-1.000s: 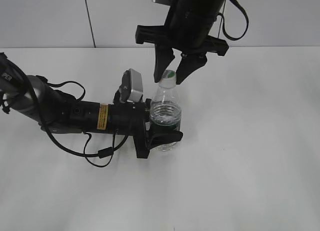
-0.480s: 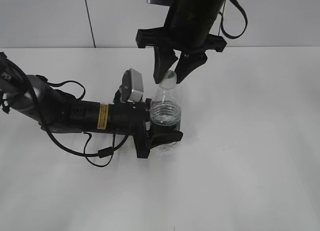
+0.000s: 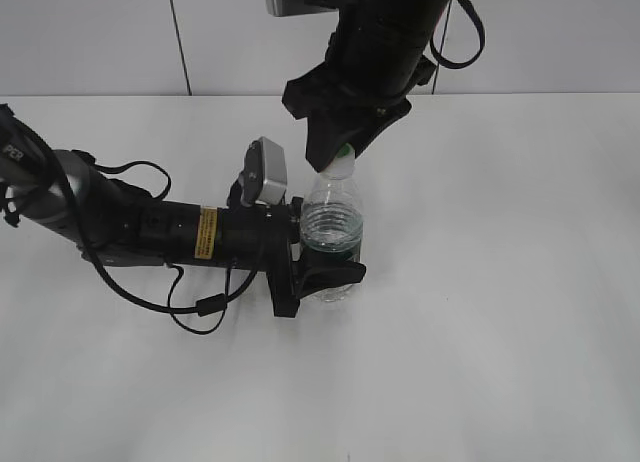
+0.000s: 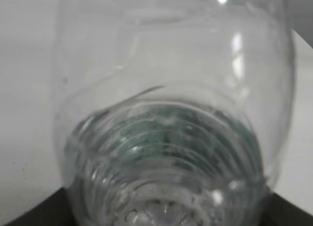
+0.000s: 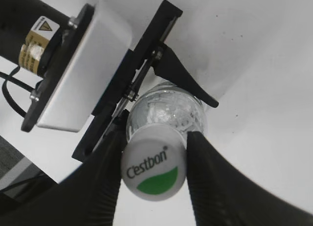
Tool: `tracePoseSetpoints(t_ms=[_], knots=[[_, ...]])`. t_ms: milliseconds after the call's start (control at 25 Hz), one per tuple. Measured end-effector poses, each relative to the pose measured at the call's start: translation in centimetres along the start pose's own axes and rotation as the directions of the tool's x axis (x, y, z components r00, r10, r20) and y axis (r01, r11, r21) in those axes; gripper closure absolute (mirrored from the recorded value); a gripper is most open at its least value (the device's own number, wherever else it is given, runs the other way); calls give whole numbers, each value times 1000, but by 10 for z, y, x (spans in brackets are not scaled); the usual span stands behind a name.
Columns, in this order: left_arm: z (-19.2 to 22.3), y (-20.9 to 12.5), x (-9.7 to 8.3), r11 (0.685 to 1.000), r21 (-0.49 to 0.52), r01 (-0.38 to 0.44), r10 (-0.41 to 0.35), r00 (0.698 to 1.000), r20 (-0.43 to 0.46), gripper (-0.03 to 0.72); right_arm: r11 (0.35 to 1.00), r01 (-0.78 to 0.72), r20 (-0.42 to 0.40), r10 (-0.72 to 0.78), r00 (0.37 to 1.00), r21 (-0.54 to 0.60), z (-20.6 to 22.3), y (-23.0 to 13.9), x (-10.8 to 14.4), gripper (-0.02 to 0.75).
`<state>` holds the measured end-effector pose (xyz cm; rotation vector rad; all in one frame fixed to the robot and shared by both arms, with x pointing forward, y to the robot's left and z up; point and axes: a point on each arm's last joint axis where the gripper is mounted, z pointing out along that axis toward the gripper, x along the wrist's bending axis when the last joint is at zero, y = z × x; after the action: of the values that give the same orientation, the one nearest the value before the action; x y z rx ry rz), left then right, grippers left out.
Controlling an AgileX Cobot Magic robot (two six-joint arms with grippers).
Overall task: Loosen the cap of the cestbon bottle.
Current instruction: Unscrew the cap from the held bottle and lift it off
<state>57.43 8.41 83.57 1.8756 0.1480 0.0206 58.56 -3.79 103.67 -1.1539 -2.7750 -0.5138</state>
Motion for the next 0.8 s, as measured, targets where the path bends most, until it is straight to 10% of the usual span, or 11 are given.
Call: tracePoseSetpoints(t_ms=[800], knots=[[0,0,0,1000,-2,-2,2,1000,2,287,864,504,-2,-504,864,-11,0,1,1,434]])
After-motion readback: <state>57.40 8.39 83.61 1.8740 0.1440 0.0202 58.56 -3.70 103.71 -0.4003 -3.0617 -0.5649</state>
